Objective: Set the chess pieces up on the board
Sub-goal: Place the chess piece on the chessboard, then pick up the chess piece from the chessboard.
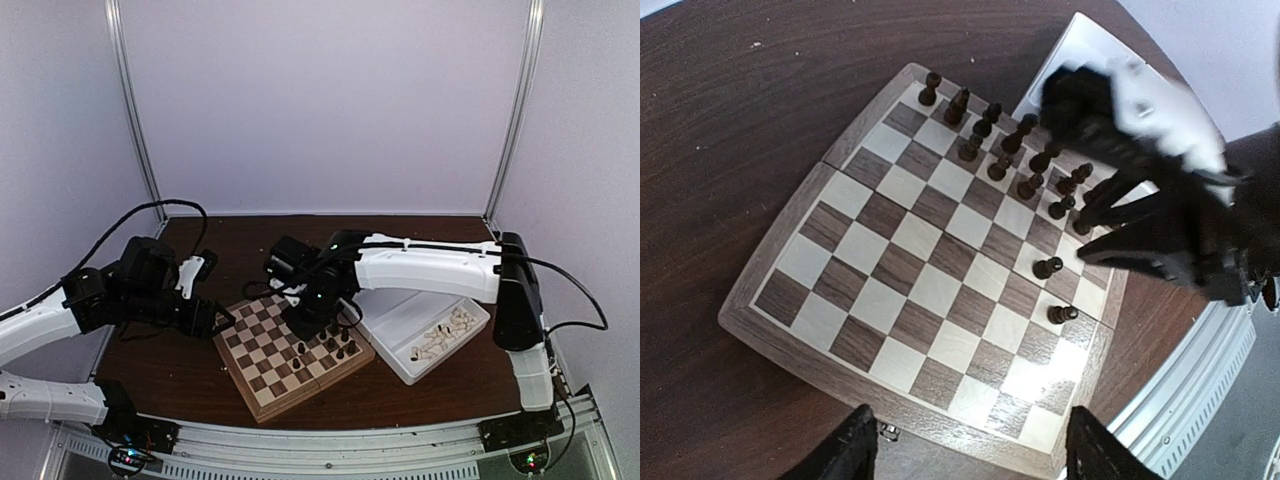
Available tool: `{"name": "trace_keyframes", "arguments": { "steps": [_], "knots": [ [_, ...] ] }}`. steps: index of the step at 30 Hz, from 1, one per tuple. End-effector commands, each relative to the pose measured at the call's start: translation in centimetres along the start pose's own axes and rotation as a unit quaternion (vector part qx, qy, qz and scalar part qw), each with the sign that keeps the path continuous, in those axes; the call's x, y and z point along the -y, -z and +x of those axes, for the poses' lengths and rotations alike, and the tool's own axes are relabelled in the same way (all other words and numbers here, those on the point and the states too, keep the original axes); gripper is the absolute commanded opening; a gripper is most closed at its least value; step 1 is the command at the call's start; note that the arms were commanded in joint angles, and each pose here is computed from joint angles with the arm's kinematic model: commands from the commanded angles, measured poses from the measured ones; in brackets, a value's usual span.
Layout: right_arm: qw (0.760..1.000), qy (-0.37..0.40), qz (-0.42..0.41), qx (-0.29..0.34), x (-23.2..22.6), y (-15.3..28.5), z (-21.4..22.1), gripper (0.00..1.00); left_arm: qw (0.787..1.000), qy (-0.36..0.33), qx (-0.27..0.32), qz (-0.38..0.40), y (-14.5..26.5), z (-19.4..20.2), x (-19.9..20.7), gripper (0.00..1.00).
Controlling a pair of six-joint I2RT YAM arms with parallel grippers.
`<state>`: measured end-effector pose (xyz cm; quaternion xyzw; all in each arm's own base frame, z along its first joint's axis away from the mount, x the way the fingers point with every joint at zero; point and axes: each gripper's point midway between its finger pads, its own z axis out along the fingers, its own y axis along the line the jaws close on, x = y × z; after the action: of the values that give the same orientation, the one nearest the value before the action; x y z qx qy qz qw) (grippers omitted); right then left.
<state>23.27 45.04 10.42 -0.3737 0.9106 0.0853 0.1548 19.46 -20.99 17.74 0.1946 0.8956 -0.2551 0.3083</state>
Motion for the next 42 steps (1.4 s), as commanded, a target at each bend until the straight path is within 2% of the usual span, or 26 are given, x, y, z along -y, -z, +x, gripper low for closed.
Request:
{"name": "trace_keyframes", "arguments": {
  "steps": [1, 5, 10, 16, 24, 30, 33, 36, 42],
  "knots": [
    [0.987, -0.013, -0.002, 0.16, 1.2, 8.0, -4.5, 0.31, 1.0, -0.012, -0.019, -0.002, -0.8, 0.2, 0.5, 0.63],
    [0.971, -0.034, 0.043, 0.233, 4.2, 11.3, -4.3, 0.31, 0.999, -0.043, -0.022, -0.021, -1.5, -0.1, 1.8, 0.62],
    [0.95, -0.061, 0.091, 0.292, 8.9, 13.9, -1.9, 0.32, 0.996, -0.072, -0.038, -0.042, -3.4, -0.4, 3.9, 0.58],
    [0.929, -0.096, 0.133, 0.332, 14.8, 15.1, 4.0, 0.37, 0.993, -0.082, -0.066, -0.048, -5.8, -0.1, 6.2, 0.57],
    [0.903, -0.12, 0.217, 0.35, 21.1, 16.6, 12.1, 0.41, 0.989, -0.097, -0.1, -0.046, -9.2, 0.1, 8.8, 0.54],
    [0.885, -0.134, 0.234, 0.379, 22.6, 16.6, 15.9, 0.51, 0.985, -0.094, -0.124, -0.069, -11.2, 0.4, 9.0, 0.51],
    [0.882, -0.131, 0.223, 0.395, 22.4, 15.1, 16.9, 0.54, 0.983, -0.09, -0.136, -0.079, -11.9, 0.8, 8.8, 0.49],
    [0.877, -0.127, 0.215, 0.41, 22.2, 15.1, 16.8, 0.6, 0.982, -0.089, -0.146, -0.083, -12.4, 1.1, 8.8, 0.47],
    [0.88, -0.121, 0.199, 0.414, 21.7, 14.6, 16.6, 0.64, 0.98, -0.089, -0.158, -0.087, -13.7, 1.3, 9.0, 0.44]
  ]
}}
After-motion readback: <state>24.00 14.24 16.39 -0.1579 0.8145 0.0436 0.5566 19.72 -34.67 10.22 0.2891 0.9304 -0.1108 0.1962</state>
